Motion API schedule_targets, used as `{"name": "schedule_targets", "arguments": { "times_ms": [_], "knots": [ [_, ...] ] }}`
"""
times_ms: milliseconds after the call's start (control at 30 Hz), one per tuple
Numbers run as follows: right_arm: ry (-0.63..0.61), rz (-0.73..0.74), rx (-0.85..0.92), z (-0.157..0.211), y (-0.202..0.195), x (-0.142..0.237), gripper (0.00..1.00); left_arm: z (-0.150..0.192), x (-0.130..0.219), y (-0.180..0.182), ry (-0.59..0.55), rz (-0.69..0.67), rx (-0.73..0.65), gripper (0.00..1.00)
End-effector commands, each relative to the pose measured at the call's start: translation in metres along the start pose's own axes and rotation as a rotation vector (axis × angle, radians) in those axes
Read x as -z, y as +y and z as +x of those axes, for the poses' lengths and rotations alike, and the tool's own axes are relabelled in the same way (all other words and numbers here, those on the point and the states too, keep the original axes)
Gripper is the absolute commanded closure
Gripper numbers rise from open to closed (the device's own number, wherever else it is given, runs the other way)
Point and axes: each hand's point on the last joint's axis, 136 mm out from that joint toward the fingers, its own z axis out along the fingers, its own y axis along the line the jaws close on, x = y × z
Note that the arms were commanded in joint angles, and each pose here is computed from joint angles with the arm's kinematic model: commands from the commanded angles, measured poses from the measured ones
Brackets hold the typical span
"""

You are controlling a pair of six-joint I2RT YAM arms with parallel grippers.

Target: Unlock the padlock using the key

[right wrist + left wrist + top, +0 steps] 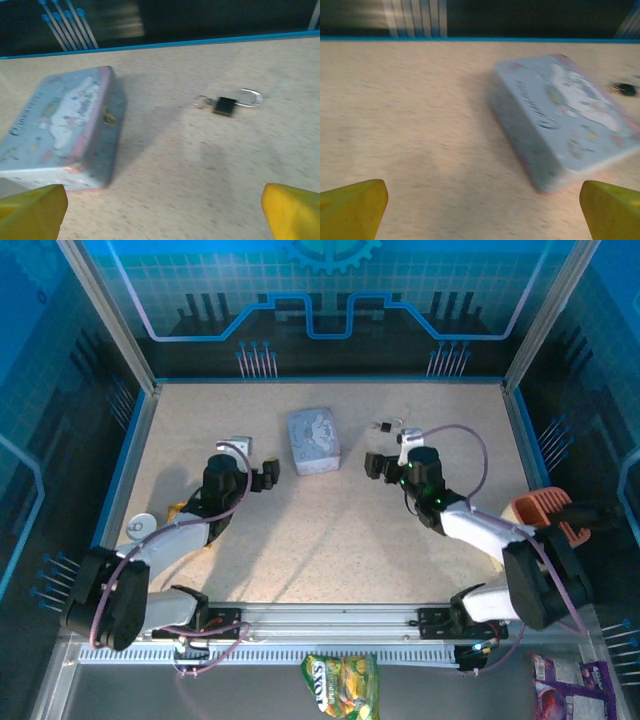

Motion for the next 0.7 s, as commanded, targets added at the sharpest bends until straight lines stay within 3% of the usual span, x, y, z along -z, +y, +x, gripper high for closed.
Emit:
{"name": "schedule_targets", "arguments": {
  "times_ms": [0, 67, 100, 133, 233, 400, 500, 600, 667],
  "knots": [
    [-0.018, 0.154, -0.034, 0.009, -0.055, 0.021, 0.0, 0.013, 0.012, 0.053, -0.014, -0.27, -0.111, 0.01],
    [-0.044, 0.121, -0.081, 0.003, -0.065, 0.04, 0.0, 0.019, 0.016, 0.06, -0.007, -0.287, -0.103, 0.01],
    [-0.07, 0.115, -0.023, -0.002, -0.067, 0.048, 0.0, 0.021, 0.017, 0.058, 0.005, -0.255, -0.105, 0.01],
    [-0.093, 0.13, 0.046, -0.004, -0.069, 0.052, 0.0, 0.022, 0.016, 0.058, -0.001, -0.242, -0.106, 0.01],
    [-0.09, 0.213, 0.034, -0.004, -0.092, 0.06, 0.0, 0.029, 0.005, 0.065, -0.043, -0.205, -0.062, 0.01],
    [-0.108, 0.294, 0.104, 0.011, -0.113, 0.058, 0.0, 0.021, -0.022, 0.069, -0.059, -0.204, -0.127, 0.01],
    [-0.172, 0.387, 0.091, 0.018, -0.132, 0.05, 0.0, 0.028, -0.035, 0.081, -0.061, -0.179, -0.044, 0.01],
    [-0.276, 0.404, 0.091, 0.011, -0.145, 0.045, 0.0, 0.036, -0.036, 0.089, -0.053, -0.074, 0.06, 0.01],
    [-0.308, 0.319, 0.052, 0.015, -0.15, 0.036, 0.0, 0.039, -0.032, 0.079, -0.085, -0.019, 0.026, 0.01]
  ]
}}
